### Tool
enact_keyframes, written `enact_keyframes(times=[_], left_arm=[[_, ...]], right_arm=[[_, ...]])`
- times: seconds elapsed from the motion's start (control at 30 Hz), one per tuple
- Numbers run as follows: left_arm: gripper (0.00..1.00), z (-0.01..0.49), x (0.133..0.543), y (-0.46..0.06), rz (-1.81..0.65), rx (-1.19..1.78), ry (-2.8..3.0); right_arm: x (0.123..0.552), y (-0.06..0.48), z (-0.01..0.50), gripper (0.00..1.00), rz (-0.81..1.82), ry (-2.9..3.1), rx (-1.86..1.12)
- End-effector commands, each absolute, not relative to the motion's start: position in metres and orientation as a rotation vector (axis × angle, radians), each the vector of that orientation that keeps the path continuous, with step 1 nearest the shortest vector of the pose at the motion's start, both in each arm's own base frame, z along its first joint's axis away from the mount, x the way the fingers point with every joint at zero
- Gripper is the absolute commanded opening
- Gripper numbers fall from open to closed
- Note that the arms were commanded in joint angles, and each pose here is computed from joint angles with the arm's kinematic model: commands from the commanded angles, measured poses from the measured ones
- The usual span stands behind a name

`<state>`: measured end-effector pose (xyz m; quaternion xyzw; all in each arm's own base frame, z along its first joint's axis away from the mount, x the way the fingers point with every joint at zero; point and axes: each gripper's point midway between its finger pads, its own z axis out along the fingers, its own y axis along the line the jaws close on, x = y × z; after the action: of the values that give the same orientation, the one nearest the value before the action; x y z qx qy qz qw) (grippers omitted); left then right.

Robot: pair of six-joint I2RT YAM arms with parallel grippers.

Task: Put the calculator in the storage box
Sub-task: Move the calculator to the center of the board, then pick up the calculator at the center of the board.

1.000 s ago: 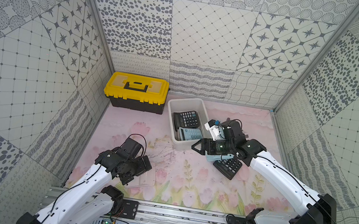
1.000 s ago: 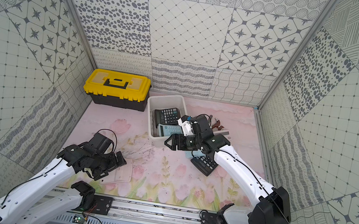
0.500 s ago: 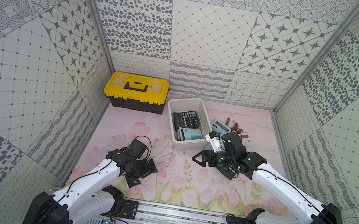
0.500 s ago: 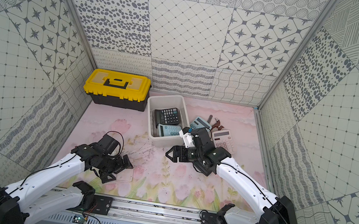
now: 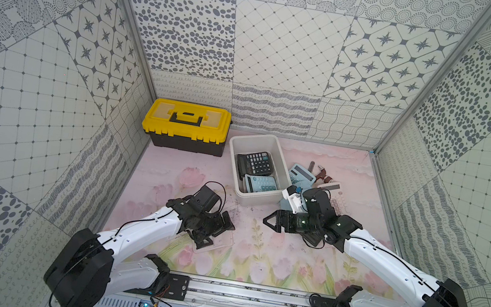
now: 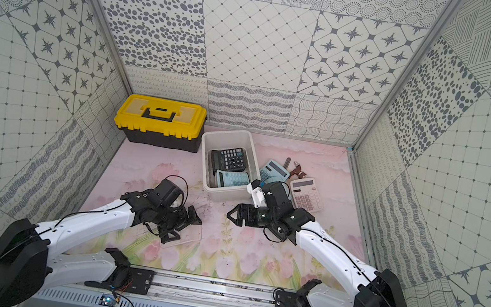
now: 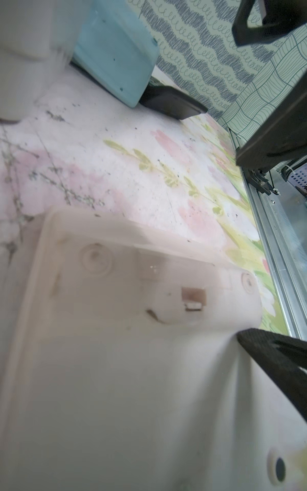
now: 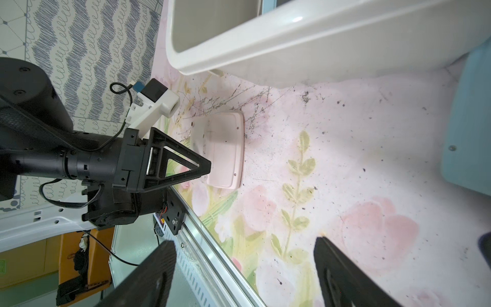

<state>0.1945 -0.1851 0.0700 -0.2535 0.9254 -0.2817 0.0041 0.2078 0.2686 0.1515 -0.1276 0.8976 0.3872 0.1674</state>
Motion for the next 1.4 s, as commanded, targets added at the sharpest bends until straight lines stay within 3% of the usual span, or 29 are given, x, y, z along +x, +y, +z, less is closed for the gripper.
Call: enact_keyframes(times=[0.0,0.3,0.73,1.37], left_arm=[[1.00,0.100,0.235,-0.223,-1.061,-0.682,2.755],[1.00,0.118,0.236,-0.190,-0.915,-0.582,2.670],[1.00,0.115,0.277,-0.127,-0.821,-0.661,2.635],[1.00,0.071,0.301,-0.114,-0.785,-0.750,2.671]], right_arm=[[0.212,0.274,0.160,0.87,1.135,2.497,-0.342],[0.205,0.276,0.147,0.87,1.205,2.505,-0.261],[0.186,0.306,0.127,0.87,1.244,2.549,-0.294],[0.133,0.382,0.081,0.87,1.311,2.669,-0.536]])
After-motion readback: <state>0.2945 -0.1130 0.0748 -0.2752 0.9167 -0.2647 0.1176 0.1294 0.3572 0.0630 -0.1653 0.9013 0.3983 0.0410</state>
